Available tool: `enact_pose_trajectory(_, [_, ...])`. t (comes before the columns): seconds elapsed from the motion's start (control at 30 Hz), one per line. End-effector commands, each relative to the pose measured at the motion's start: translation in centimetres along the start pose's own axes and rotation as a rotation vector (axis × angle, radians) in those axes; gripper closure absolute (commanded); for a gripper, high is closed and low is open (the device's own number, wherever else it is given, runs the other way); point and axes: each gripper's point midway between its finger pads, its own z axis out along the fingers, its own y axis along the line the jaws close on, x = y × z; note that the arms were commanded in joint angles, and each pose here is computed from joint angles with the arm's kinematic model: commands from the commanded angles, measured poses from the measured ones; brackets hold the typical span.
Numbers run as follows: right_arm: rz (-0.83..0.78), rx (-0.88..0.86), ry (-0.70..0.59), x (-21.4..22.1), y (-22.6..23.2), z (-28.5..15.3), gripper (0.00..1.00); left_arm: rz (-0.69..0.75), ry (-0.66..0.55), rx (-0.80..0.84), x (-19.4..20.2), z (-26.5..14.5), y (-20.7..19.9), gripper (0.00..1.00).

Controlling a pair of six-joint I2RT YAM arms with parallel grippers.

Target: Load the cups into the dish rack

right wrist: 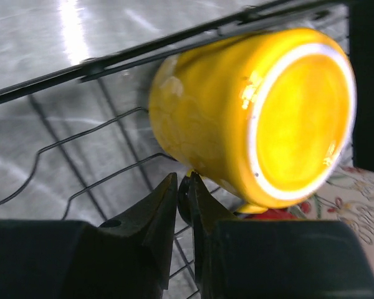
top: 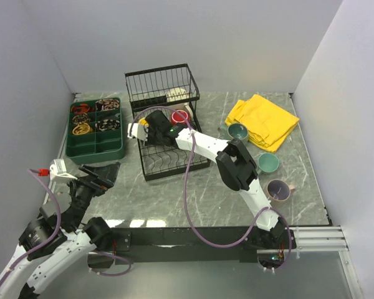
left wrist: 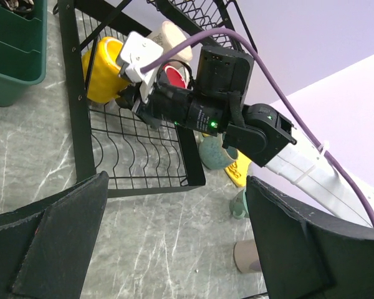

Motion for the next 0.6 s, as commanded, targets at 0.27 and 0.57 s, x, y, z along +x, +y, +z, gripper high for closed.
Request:
enact_pose_trajectory(0.27, [0.138,0.331,-0.054,-1.8,-6.7,0.8,0.73,0.011,-0.007,-0.009,0.0,0.4,-0.1,0.04])
enact_pose_trajectory(0.57, [0.185,0.478,-0.067,-1.5,-8.6,1.6,0.68,0.017,0.014,-0.016,0.8,1.1,-0.2,0.04])
